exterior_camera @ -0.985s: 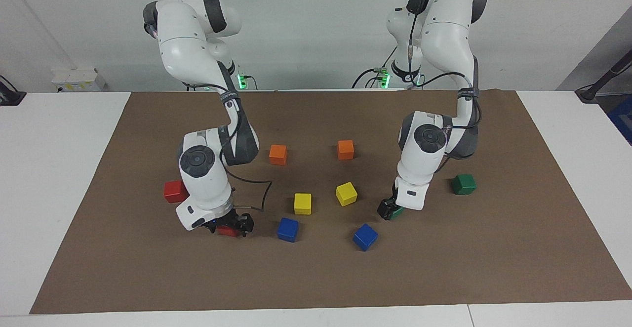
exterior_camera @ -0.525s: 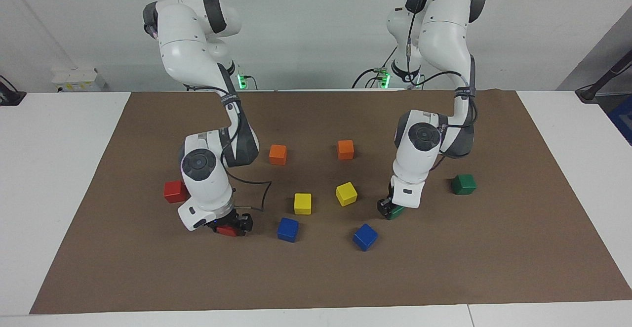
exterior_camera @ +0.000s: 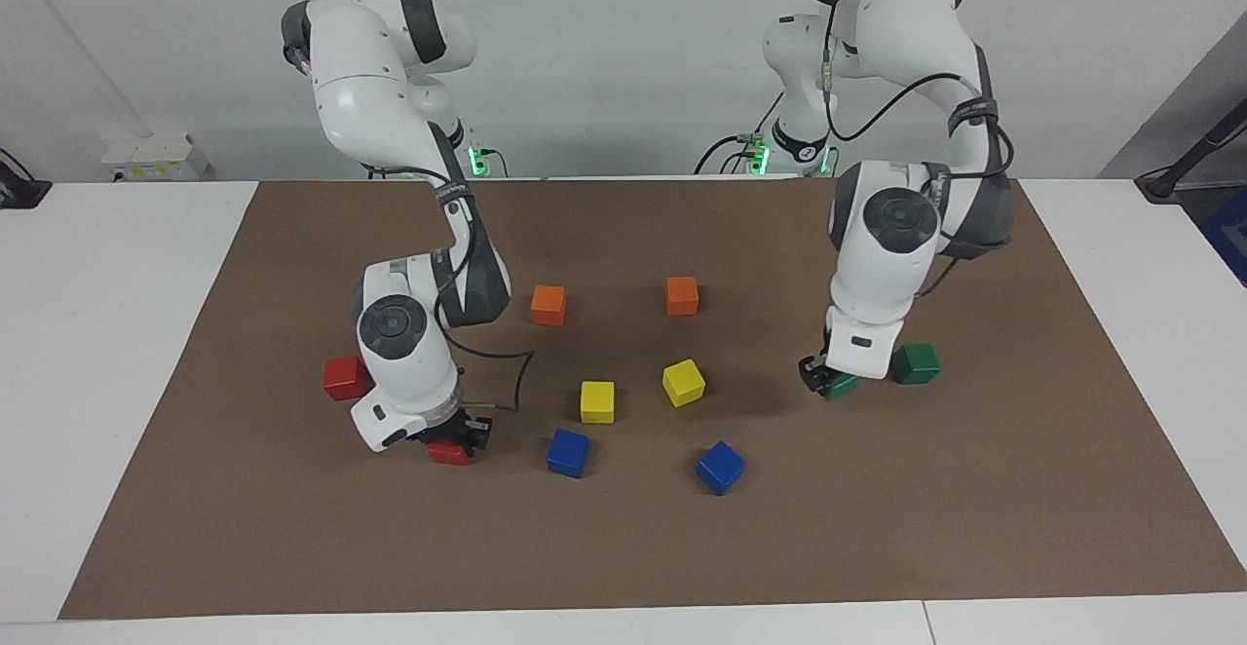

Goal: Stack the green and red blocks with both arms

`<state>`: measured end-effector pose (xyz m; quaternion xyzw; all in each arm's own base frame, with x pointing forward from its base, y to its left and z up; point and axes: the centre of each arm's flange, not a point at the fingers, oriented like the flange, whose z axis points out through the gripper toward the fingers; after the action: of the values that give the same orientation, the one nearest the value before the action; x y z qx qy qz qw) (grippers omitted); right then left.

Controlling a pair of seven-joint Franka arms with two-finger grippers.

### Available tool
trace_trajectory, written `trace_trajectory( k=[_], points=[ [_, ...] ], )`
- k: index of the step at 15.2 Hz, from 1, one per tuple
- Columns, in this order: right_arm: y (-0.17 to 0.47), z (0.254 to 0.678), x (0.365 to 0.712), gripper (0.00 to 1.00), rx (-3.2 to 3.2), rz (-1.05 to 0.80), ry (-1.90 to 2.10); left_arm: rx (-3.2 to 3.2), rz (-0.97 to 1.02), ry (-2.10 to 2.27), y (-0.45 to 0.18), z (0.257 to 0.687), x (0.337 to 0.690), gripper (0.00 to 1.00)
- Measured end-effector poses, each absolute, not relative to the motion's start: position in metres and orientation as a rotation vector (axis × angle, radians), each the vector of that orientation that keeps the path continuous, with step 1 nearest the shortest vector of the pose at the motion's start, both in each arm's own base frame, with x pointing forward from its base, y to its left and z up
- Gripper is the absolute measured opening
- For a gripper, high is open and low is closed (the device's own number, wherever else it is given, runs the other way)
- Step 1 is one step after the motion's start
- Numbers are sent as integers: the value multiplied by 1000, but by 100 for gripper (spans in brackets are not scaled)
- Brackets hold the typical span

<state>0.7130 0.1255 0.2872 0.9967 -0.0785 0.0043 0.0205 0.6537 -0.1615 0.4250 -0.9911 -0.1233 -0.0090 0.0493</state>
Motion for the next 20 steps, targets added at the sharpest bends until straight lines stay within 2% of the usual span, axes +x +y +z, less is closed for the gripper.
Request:
trace_trajectory(
  k=[3, 7, 12, 16, 20],
  points=[
    [124, 293, 709, 54, 3085, -27, -185, -3058, 36, -120, -80, 439, 651, 55],
    [86, 336, 697, 54, 3072, -93, 89, -3072, 95, 154, -6, 418, 645, 55],
    [-1, 368, 643, 54, 3052, -134, 328, -3083, 117, 219, -5, 382, 634, 55],
    [-46, 357, 610, 54, 3042, -88, 438, -3143, 106, 153, 2, 370, 624, 55],
    [-55, 338, 597, 54, 3041, -46, 450, -3152, 102, 136, 5, 370, 620, 55]
  ],
)
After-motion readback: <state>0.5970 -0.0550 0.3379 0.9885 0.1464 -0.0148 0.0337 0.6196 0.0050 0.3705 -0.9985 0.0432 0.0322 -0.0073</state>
